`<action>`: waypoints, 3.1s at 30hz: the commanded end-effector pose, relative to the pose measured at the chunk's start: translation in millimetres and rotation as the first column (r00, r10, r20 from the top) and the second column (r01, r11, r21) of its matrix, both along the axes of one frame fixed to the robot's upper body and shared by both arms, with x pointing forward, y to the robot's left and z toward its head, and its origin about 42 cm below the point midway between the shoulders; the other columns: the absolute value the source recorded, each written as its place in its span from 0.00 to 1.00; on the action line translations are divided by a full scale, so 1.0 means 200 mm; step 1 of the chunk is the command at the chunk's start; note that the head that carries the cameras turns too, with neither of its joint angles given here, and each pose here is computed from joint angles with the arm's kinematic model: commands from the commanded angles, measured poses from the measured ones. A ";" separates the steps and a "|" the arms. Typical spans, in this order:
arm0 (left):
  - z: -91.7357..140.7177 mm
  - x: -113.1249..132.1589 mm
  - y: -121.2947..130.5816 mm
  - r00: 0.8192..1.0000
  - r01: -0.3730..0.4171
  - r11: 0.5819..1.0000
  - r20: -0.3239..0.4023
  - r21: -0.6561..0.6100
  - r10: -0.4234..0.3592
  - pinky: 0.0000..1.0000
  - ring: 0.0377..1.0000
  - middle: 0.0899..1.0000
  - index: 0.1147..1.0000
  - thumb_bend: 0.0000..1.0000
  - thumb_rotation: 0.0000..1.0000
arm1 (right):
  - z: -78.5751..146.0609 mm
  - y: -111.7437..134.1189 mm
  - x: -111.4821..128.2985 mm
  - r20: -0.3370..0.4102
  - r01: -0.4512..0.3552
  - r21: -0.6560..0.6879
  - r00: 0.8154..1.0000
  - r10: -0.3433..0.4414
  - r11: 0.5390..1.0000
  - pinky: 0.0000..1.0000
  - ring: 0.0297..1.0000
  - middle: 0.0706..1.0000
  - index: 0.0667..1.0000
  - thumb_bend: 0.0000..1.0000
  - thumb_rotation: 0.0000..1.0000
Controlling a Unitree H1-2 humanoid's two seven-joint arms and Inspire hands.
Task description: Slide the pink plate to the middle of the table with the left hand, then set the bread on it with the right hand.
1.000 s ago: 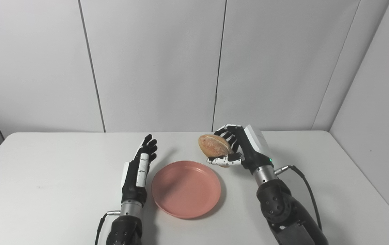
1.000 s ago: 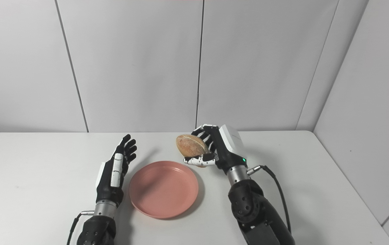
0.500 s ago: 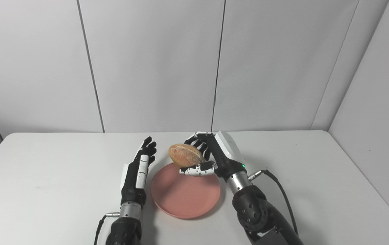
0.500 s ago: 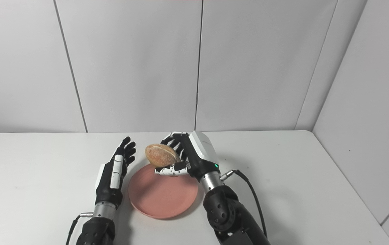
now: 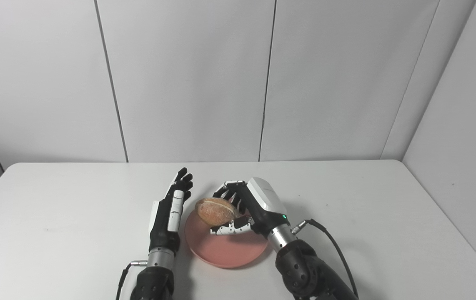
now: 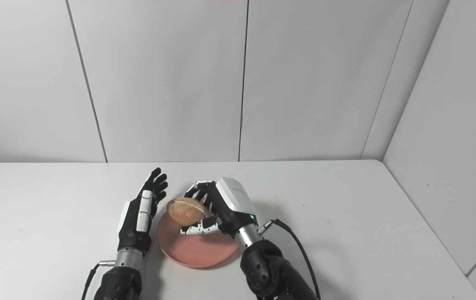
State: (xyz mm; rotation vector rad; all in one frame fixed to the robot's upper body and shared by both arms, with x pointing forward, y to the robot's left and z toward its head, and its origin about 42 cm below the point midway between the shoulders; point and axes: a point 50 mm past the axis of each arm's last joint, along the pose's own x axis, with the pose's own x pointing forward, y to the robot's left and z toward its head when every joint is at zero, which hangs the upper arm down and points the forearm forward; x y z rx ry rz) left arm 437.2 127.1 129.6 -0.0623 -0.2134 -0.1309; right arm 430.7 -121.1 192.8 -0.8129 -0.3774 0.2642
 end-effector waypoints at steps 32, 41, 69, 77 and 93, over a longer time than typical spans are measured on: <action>-0.12 -0.12 -0.02 0.997 -0.011 0.999 -0.078 -0.035 0.008 0.91 0.91 0.90 0.88 0.66 1.00 | 0.03 -0.06 0.01 0.031 -0.015 -0.146 0.999 0.019 0.989 0.43 0.49 0.53 0.46 0.50 0.14; -0.12 -0.12 -0.02 0.997 -0.002 1.000 -0.074 -0.020 0.000 0.91 0.91 0.91 0.88 0.66 1.00 | 0.04 -0.06 0.00 0.019 -0.029 -0.199 0.999 0.033 0.980 0.82 0.89 0.88 0.83 0.62 0.51; -0.12 -0.09 0.01 0.996 -0.017 0.999 -0.082 0.030 0.020 0.96 0.93 0.93 0.90 0.72 1.00 | 0.06 -0.17 -0.05 0.036 0.006 0.086 0.999 -0.009 0.996 0.95 1.00 1.00 1.00 0.65 0.74; -0.07 -0.06 0.09 0.998 0.012 0.995 -0.058 0.102 -0.006 0.95 0.94 0.94 0.93 0.73 1.00 | 0.03 -0.28 -0.13 0.011 0.075 0.326 0.996 -0.083 0.942 0.94 1.00 1.00 1.00 0.64 0.91; -0.03 -0.19 0.23 0.998 0.047 0.998 -0.046 0.037 -0.046 1.00 1.00 1.00 1.00 0.74 1.00 | -0.14 -0.35 -0.20 -0.146 0.168 0.465 0.983 -0.112 0.869 1.00 1.00 1.00 1.00 0.56 1.00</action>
